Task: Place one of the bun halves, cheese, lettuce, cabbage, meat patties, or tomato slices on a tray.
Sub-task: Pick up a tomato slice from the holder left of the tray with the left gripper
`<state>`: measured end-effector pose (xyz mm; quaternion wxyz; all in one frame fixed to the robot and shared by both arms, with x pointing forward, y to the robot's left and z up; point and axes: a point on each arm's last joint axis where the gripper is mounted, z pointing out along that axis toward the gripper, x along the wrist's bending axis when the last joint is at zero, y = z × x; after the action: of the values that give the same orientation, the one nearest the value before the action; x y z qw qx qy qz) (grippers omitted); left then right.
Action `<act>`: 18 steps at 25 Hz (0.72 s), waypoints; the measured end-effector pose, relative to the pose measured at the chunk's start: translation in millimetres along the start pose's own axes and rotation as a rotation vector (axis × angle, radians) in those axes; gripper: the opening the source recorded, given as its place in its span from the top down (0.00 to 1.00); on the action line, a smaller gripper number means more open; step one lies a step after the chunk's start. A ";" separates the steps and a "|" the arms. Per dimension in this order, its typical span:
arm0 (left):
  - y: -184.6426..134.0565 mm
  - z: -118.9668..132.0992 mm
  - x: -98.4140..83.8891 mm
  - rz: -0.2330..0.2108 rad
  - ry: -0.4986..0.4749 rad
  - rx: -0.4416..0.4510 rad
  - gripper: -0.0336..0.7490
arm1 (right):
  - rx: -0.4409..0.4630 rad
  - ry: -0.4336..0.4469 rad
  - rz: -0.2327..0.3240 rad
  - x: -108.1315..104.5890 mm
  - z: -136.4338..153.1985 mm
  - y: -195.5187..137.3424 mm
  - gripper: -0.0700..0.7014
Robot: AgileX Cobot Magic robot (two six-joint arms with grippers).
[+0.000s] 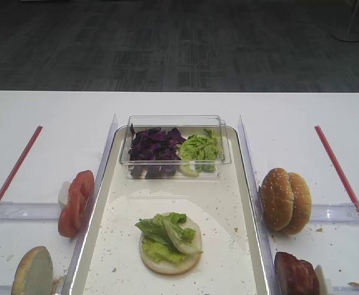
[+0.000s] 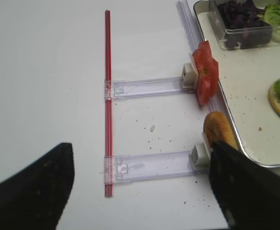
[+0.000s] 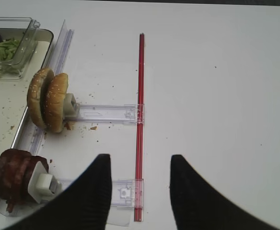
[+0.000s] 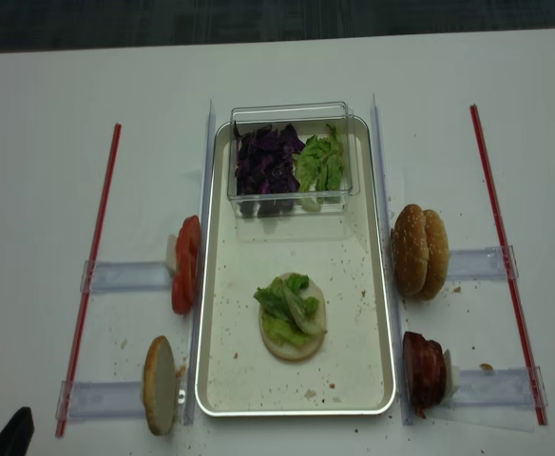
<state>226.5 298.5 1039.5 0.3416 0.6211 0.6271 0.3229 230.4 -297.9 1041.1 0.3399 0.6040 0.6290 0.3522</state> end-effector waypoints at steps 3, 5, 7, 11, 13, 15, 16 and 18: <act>0.0 0.0 0.0 0.000 0.000 0.000 0.27 | 0.000 0.000 0.000 0.0 0.0 0.0 0.50; 0.0 0.0 0.0 0.000 0.000 0.000 0.27 | 0.000 0.000 0.000 0.0 0.0 0.0 0.53; 0.0 0.0 0.0 0.000 0.000 0.000 0.27 | 0.000 0.000 0.000 0.0 0.0 0.0 0.55; 0.0 0.0 0.0 0.000 0.000 0.000 0.27 | 0.000 0.000 0.000 0.0 0.0 0.0 0.56; 0.0 0.0 0.0 0.000 0.000 0.000 0.27 | 0.000 0.000 0.000 0.0 0.0 0.0 0.58; 0.0 0.0 0.0 0.000 0.000 0.000 0.27 | 0.000 0.000 0.000 0.0 0.0 0.0 0.59; 0.0 0.0 0.0 0.000 0.000 0.000 0.27 | 0.000 0.000 0.000 0.0 0.0 0.0 0.60; 0.5 0.0 0.0 0.000 0.000 -0.006 0.27 | 0.000 0.000 0.000 0.0 0.0 0.0 0.61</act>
<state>226.8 298.5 1039.9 0.3435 0.6201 0.6261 0.3247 230.4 -297.9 1041.1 0.3399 0.6040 0.6290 0.3522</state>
